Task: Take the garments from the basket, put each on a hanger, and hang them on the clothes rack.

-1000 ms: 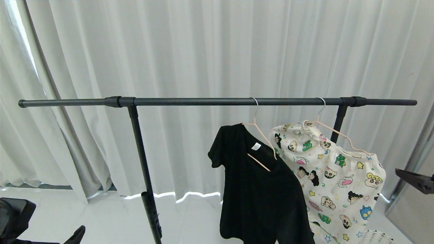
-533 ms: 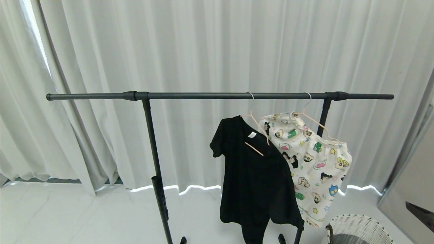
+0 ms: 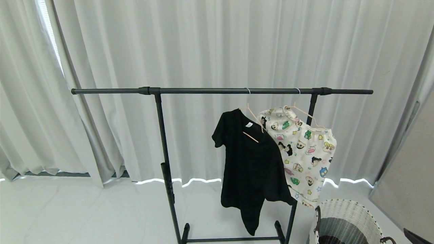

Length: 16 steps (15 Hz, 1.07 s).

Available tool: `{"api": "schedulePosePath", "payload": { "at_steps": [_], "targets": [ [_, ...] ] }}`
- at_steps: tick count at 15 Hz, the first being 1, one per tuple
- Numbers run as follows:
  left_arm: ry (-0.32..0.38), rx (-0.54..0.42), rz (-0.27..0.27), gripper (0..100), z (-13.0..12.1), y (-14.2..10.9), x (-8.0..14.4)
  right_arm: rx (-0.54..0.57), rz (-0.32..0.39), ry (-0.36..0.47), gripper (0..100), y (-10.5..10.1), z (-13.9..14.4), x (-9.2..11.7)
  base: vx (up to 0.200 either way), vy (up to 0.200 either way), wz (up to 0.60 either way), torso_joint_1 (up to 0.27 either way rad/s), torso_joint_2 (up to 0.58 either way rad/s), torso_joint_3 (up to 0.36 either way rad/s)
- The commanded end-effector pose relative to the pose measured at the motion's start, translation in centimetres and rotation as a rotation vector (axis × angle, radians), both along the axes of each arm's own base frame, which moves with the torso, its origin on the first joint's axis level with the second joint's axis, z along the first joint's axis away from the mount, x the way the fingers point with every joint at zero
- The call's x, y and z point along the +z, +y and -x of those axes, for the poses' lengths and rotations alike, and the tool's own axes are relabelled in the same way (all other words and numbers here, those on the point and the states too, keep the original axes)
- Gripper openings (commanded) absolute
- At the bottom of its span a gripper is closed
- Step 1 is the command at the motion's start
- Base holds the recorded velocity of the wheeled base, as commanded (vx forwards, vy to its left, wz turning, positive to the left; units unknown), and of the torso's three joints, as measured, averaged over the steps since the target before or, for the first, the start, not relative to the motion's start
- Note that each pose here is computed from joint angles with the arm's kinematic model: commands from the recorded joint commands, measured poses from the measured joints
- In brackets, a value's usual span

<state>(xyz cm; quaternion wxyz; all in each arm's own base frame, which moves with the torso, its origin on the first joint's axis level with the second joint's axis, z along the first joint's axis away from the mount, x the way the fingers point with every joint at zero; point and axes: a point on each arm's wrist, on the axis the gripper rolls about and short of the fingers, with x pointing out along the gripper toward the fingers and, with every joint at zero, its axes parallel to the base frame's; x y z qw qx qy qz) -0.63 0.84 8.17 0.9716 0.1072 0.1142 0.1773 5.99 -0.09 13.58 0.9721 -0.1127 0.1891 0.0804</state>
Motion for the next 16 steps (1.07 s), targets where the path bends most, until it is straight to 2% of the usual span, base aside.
{"api": "schedulePosePath", "payload": {
  "at_steps": [1, 3, 4, 5, 6, 9, 10, 12, 14, 16],
  "targets": [
    [-0.11, -0.007, -0.001, 100, 0.9, 0.0, -0.1, 0.03, 0.013, -0.03, 100, 0.2, 1.6, -1.4, 0.0, 0.0, 0.0, 0.0, 0.0, 0.0],
    [-0.212, -0.005, 0.001, 100, 1.7, 0.0, -0.3, 0.032, 0.016, -0.049, 100, 0.3, 2.3, -3.0, 0.0, 0.0, 0.0, 0.0, 0.0, 0.0],
    [-0.236, 0.014, 0.022, 100, 1.8, 0.0, -0.3, 0.054, 0.02, -0.078, 100, 0.4, 2.4, -3.6, 0.0, 0.0, 0.0, 0.0, 0.0, 0.0],
    [-0.248, 0.05, 0.05, 100, 1.9, 0.1, -0.4, 0.08, 0.022, -0.105, 100, 0.4, 2.5, -3.4, 0.0, 0.0, 0.0, 0.0, 0.0, 0.0],
    [-0.252, 0.078, 0.056, 100, 1.9, 0.1, -0.4, 0.084, 0.022, -0.109, 100, 0.5, 2.5, -3.4, 0.0, 0.0, 0.0, 0.0, 0.0, 0.0],
    [-0.272, 0.121, 0.088, 100, 1.9, 0.2, -0.3, 0.044, 0.016, -0.162, 100, 0.4, 3.1, -3.2, 0.0, 0.0, 0.0, 0.0, 0.0, 0.0],
    [-0.276, 0.122, 0.098, 100, 1.9, 0.2, -0.3, 0.023, 0.023, -0.16, 100, 0.4, 3.2, -3.3, 0.0, 0.0, 0.0, 0.0, 0.0, 0.0],
    [-0.28, 0.119, 0.111, 100, 1.9, 0.2, -0.4, -0.097, 0.086, -0.101, 100, 0.1, 3.4, -3.9, 0.0, 0.0, 0.0, 0.0, 0.0, 0.0],
    [-0.266, 0.07, 0.089, 100, 1.9, 0.1, -0.4, -0.162, 0.123, -0.027, 100, -0.1, 3.8, -4.7, 0.0, 0.0, 0.0, 0.0, 0.0, 0.0],
    [-0.256, -0.098, 0.101, 100, 1.7, -0.2, -0.4, -0.19, 0.132, -0.041, 100, -0.1, 4.1, -4.7, 0.0, 0.0, 0.0, 0.0, 0.0, 0.0]
  ]
}}
